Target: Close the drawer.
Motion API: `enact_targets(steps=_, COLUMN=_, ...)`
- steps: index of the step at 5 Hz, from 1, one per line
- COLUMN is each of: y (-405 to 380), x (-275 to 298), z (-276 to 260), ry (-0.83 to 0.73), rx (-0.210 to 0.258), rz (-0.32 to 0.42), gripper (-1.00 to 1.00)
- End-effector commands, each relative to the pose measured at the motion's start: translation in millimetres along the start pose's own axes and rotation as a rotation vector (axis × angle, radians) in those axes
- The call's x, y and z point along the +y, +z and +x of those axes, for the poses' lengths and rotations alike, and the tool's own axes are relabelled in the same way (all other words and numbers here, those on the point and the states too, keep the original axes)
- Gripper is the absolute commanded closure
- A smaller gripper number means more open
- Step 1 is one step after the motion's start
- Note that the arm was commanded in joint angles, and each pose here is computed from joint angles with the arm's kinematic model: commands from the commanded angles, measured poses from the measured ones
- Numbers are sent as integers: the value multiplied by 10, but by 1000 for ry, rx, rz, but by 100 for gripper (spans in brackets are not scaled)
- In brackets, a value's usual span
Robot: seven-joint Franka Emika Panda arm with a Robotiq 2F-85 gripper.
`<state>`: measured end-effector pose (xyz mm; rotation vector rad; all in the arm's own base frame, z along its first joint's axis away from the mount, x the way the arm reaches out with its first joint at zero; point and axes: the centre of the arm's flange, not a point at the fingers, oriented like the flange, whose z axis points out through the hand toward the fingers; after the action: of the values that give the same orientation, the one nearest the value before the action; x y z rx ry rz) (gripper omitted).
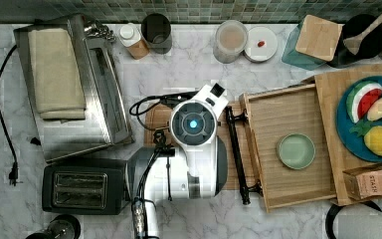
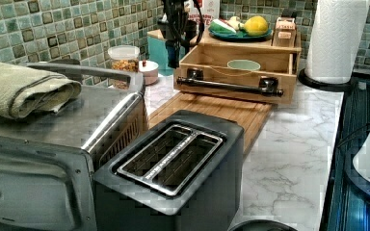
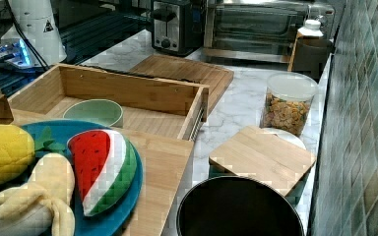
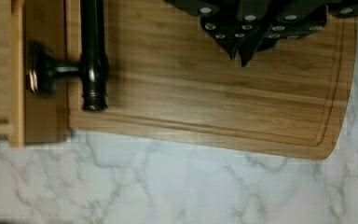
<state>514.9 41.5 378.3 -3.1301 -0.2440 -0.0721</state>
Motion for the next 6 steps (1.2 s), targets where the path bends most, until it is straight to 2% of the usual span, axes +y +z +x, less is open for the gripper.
enact_targets(steps=1, y=570, x=492, z=-622, ry=-174, rx=-42, rz=-72, gripper=100)
enact_targets(steps=3, y=805, x=535, z=-732, ry=-111, rx=-18, rz=-100, gripper=100)
enact_targets(steps=4, y=915, x=651, z=-720, ry=-84, rx=-28, rz=-89, gripper=100)
enact_targets(steps=5, y=953, x=849, z=-618, ry=-44, rx=-108, rz=-59, gripper=100)
enact_targets(steps=6, y=935, x=1032, z=-657, ry=-41, rx=-92, rz=-61, gripper=100)
